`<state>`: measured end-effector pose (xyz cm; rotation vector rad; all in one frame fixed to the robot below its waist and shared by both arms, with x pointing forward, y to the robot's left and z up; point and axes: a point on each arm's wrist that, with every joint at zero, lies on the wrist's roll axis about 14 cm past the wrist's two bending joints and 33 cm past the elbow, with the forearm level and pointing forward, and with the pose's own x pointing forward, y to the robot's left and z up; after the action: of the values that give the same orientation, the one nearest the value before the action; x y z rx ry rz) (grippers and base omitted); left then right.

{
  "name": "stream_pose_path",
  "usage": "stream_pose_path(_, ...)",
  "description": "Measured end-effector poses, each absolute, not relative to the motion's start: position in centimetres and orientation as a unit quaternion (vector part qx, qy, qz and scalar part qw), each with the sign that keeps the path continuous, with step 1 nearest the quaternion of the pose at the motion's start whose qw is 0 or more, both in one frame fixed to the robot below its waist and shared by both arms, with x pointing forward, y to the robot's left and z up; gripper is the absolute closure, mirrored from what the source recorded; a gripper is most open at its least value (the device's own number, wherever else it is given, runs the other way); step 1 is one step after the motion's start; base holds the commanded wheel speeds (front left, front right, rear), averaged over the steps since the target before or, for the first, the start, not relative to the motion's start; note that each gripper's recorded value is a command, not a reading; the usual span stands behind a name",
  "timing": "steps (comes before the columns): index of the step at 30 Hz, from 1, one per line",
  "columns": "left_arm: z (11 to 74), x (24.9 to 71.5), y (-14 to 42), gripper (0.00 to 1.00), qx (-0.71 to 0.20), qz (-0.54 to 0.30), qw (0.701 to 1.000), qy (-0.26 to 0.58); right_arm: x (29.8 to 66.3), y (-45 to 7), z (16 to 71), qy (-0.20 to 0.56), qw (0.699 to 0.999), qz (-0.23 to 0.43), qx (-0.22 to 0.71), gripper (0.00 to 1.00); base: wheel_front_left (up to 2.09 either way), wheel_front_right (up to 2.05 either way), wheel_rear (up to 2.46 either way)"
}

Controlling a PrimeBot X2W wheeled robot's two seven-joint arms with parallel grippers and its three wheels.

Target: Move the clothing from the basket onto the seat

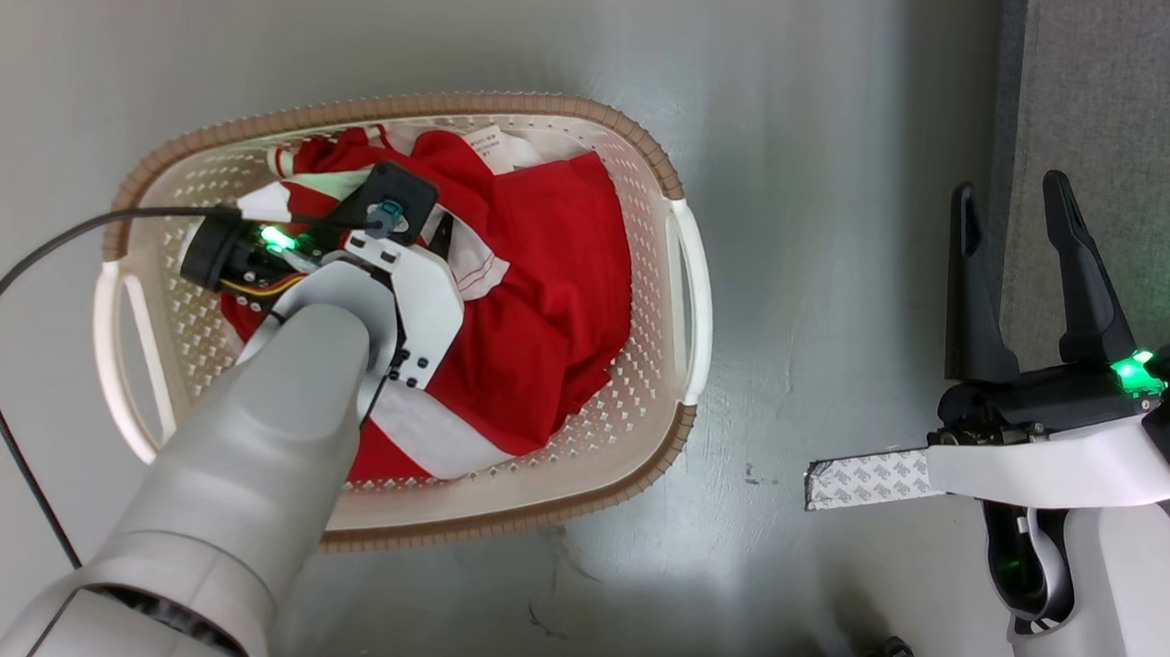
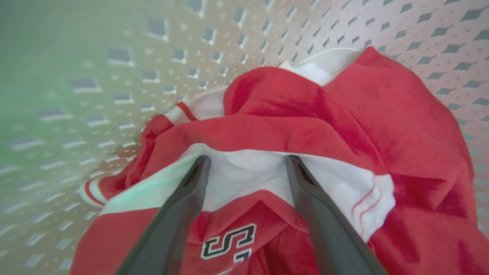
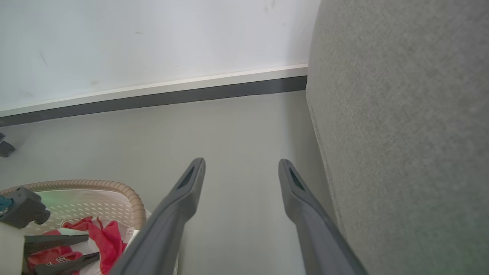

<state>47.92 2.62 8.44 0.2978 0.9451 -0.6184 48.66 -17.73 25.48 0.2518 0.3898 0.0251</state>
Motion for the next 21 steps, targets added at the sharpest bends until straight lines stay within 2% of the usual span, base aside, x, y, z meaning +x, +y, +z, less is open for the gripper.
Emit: stream_pose_path(21, 6.9, 47.6, 2.4, 0.00, 0.144, -0.295, 0.831, 0.449, 47.9, -17.7, 23.9, 0.211, 0.970, 0.011, 0.120, 0.00, 0.00, 0.00, 0.00)
